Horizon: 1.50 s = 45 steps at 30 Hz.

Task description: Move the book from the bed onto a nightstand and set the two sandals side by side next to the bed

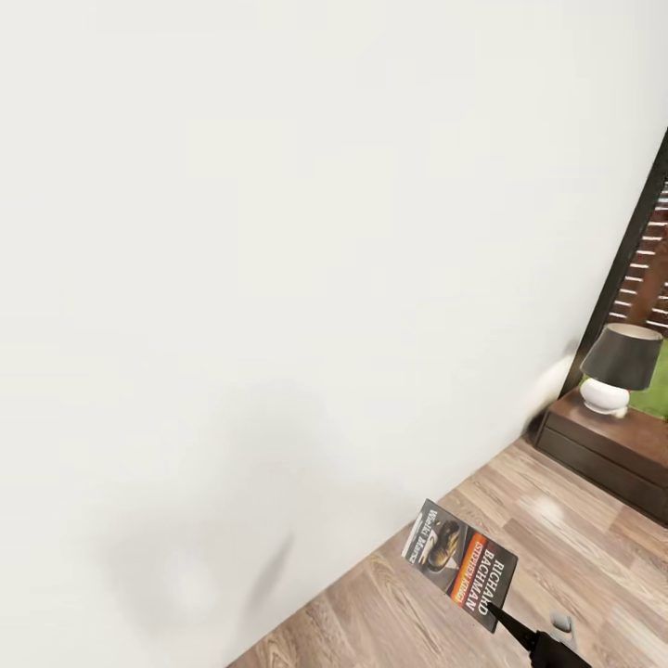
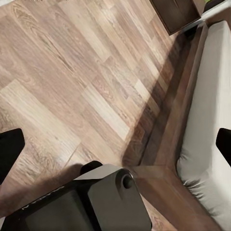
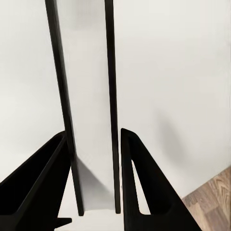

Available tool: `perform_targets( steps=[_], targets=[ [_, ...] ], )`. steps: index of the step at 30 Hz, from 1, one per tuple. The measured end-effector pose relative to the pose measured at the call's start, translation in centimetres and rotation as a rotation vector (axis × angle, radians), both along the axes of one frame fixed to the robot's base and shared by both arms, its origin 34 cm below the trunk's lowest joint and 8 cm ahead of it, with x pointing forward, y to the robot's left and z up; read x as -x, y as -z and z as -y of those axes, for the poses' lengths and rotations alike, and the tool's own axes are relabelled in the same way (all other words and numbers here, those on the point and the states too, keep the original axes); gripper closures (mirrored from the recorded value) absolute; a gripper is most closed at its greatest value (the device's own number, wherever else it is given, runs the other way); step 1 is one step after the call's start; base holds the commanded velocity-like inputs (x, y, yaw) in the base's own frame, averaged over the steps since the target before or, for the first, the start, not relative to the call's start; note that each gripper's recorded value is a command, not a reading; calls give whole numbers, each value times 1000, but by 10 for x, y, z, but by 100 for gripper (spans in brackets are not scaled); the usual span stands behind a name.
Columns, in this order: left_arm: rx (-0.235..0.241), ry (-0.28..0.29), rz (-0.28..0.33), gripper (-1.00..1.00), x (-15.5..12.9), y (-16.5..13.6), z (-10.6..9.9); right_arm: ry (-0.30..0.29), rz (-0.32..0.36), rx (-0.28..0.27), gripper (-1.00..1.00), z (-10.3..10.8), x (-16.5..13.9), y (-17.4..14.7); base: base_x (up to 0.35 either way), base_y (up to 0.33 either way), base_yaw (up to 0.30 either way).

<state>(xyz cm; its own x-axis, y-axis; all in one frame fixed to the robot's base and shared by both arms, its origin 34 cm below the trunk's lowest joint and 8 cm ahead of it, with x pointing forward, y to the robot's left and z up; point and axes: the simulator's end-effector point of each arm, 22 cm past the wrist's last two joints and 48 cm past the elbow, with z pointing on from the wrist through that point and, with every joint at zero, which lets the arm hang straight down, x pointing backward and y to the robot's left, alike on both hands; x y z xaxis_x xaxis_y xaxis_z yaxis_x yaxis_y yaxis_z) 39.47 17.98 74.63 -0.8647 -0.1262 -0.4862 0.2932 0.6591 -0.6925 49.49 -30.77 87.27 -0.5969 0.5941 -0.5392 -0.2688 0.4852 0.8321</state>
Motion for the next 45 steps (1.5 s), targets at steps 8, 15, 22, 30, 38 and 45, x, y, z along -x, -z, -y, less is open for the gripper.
perform_targets(
  steps=[8, 15, 22, 30, 38, 45],
  targets=[
    [0, 0, 0, -100, 0, 0, 0, 5, 2, -1, 100, 1, -1, 0, 149, 0, -156],
    [0, 0, -1, -100, 0, 0, 0, 4, 2, -1, 100, 1, -1, 0, 5, 0, -231],
    [0, 0, -1, -100, 0, 0, 0, 3, 1, 0, 100, 0, -1, 0, 0, 0, -280],
    [0, 0, -1, -100, 0, 0, 0, 2, 0, 0, 100, 0, -1, 0, 0, 0, -282],
    [-1, 0, -1, -100, 0, 0, 0, 1, 0, 1, 100, 0, 0, 0, 0, 0, -283],
    [-1, 0, -1, -100, 0, 0, 0, 0, -1, 1, 100, 0, 0, 0, 10, 0, -283]
  ],
)
